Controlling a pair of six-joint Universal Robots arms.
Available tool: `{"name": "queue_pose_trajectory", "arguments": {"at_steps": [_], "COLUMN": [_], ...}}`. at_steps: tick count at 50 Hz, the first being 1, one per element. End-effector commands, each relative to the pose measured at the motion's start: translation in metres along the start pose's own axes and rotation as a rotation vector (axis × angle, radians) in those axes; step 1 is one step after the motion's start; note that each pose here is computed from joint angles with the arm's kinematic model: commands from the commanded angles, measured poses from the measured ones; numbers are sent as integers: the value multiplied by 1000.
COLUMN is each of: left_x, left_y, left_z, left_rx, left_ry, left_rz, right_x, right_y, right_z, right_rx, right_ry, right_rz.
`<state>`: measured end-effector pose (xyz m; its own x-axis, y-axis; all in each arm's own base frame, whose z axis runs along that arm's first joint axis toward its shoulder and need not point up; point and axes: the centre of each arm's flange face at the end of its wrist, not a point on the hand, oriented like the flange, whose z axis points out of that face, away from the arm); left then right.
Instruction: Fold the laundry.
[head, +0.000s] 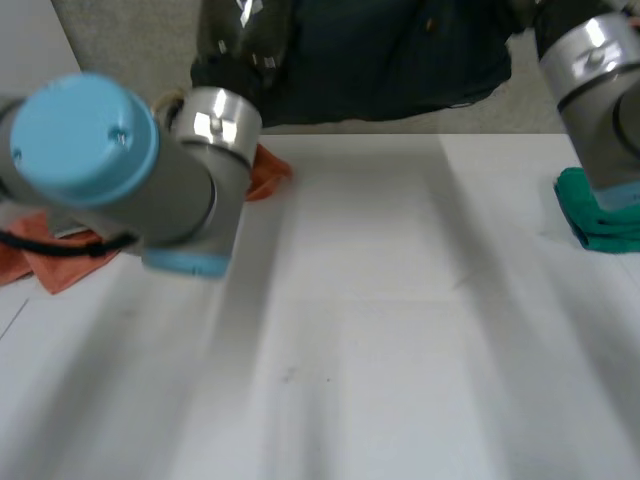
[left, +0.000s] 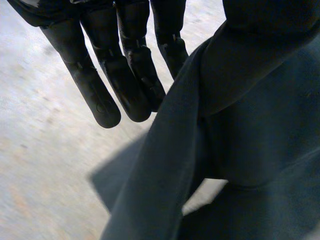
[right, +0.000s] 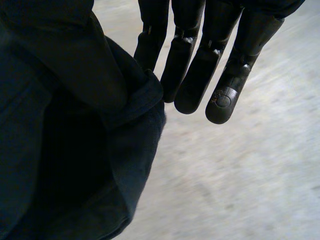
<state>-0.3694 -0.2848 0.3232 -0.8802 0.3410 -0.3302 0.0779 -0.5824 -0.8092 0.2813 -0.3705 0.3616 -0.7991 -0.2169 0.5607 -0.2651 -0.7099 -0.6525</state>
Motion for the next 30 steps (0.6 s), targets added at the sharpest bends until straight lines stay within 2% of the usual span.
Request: {"name": "queue_pose_trajectory", "arguments": {"at_steps": [1, 6, 14, 22, 30], "left_x": [36, 57, 60, 37, -5], "left_y": [40, 65, 76, 50, 37], "left_z": [-85, -144, -184, -178, -139], "left_rx": [-261, -441, -638, -681, -600], "left_ry": [174, 276, 329, 316, 200], "left_rz": [2, -12, 7, -18, -83], "right_x": [-51, -88, -110, -113, -86], "right_y": [45, 72, 77, 68, 58], "right_z": [-55, -103, -151, -177, -174], "right_rx": [-262, -453, -618, -740, -764], "right_ry": [-221, -377, -532, -632, -541], "right_rz": [125, 205, 180, 211, 260]}}
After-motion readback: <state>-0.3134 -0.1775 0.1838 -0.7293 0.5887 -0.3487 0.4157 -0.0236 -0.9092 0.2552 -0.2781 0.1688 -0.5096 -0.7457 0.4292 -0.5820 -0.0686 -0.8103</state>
